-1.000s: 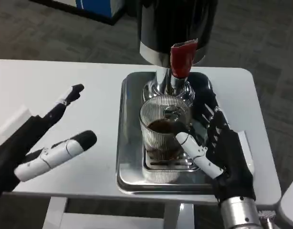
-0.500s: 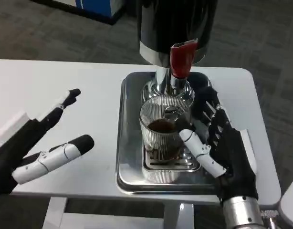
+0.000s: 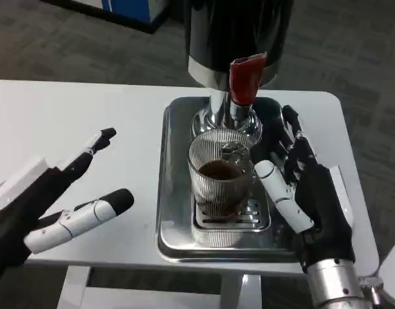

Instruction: Grasp the cup under the faucet to collect the drink, then remove the cup.

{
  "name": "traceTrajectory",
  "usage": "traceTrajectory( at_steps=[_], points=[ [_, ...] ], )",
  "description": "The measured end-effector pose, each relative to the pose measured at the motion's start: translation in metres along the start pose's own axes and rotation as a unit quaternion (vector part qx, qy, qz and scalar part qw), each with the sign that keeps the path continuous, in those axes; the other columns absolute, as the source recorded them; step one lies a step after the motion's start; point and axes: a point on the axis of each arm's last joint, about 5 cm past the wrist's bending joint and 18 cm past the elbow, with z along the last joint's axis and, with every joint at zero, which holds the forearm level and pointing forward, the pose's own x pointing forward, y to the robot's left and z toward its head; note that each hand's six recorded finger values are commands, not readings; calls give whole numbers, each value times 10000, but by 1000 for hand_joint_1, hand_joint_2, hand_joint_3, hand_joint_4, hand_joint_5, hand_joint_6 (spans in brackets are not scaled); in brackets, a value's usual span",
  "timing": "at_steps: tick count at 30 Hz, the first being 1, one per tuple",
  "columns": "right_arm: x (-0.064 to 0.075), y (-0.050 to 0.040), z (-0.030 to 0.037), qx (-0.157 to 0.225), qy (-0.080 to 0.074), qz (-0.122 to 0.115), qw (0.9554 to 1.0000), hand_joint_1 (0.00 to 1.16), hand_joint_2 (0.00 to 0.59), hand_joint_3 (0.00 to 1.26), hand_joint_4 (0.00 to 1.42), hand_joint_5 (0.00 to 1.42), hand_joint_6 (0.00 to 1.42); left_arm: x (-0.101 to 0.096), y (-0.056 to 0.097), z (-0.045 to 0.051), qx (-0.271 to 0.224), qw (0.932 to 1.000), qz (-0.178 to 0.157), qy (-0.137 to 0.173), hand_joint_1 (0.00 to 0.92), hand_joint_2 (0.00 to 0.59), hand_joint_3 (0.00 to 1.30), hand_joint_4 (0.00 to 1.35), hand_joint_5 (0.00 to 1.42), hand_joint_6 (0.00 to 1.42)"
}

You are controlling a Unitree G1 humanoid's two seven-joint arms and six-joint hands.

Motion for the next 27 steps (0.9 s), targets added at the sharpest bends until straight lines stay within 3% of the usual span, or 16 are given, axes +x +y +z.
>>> traceTrajectory(
  at_steps=[4, 7, 15, 23, 27],
  points=[
    [-8, -35, 1, -128, 33, 245, 9996, 639, 159, 0, 24, 42, 114, 1, -2, -2, -7, 10000, -5, 13, 0, 78, 0, 0, 0, 0],
    [-7, -56, 3, -222, 77, 437, 9988, 684, 146, 0, 1, 6, 102, 2, -3, -18, -23, 10000, -8, 45, 0, 78, 0, 0, 0, 0],
    [28, -100, 81, -741, 39, 1223, 9897, 804, 122, 0, 0, 0, 52, 33, 52, -124, 153, 9995, -54, 286, 0, 72, 0, 0, 0, 0],
    [73, -102, 96, -1039, -3, 1351, 9854, 816, 124, 0, 0, 0, 52, 40, 58, -162, 156, 9993, -146, 321, 0, 68, 0, 0, 0, 0],
    [133, -80, 63, -1143, 37, 1295, 9850, 820, 123, 0, 0, 0, 57, 40, 57, -163, 159, 9993, -149, 313, 0, 70, 0, 0, 0, 0]
  ],
)
